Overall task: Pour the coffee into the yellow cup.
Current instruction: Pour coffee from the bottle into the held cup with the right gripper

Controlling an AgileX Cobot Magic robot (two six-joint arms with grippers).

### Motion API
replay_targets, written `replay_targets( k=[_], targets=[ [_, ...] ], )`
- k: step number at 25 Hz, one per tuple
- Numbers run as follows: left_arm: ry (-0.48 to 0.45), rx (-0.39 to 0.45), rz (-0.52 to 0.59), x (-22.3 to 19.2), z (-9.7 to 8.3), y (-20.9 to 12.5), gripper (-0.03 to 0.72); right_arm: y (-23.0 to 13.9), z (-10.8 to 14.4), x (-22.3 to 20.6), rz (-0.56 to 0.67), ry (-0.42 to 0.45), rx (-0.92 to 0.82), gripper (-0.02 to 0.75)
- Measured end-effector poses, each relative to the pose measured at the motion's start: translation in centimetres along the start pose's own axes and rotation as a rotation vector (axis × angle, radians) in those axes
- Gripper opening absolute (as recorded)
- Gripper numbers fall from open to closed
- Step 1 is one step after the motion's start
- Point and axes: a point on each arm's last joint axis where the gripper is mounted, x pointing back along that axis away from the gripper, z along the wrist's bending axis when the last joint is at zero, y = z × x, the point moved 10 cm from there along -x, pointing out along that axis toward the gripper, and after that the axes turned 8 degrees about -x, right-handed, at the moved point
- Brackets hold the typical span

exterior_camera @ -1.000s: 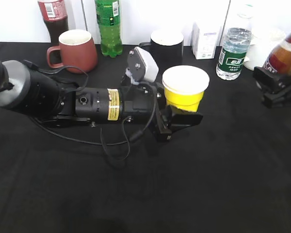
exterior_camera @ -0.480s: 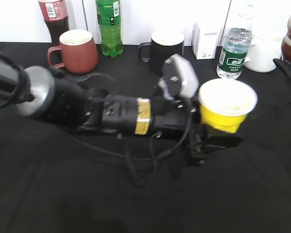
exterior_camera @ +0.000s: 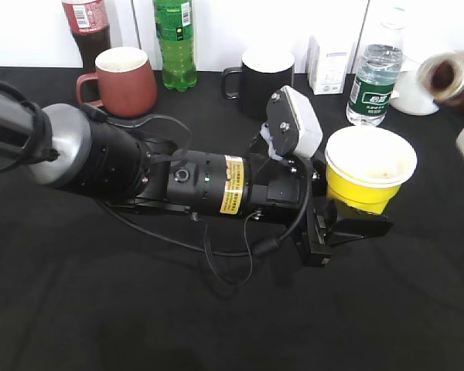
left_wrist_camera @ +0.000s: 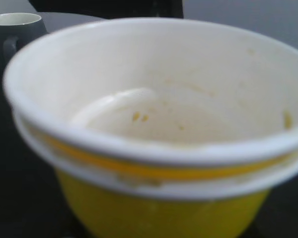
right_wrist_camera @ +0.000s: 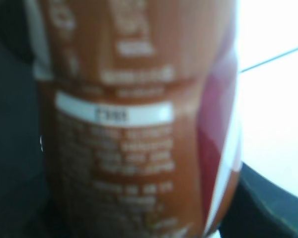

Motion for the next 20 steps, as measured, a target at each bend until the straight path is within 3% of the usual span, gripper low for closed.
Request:
replay_targets(
  k=[11,20],
  targets=[
    [-0.032,-0.028,0.015,-0.01,-0.64,-0.28,0.440,0.16,-0.11,-0.03,-0.009,-0.009,0.274,0.540],
    [-0.051,-0.042,0.019,0.00,-0.99,-0.36,0.440,0.16,-0.11,-0.03,-0.009,-0.009,0.316,0.540]
  ],
)
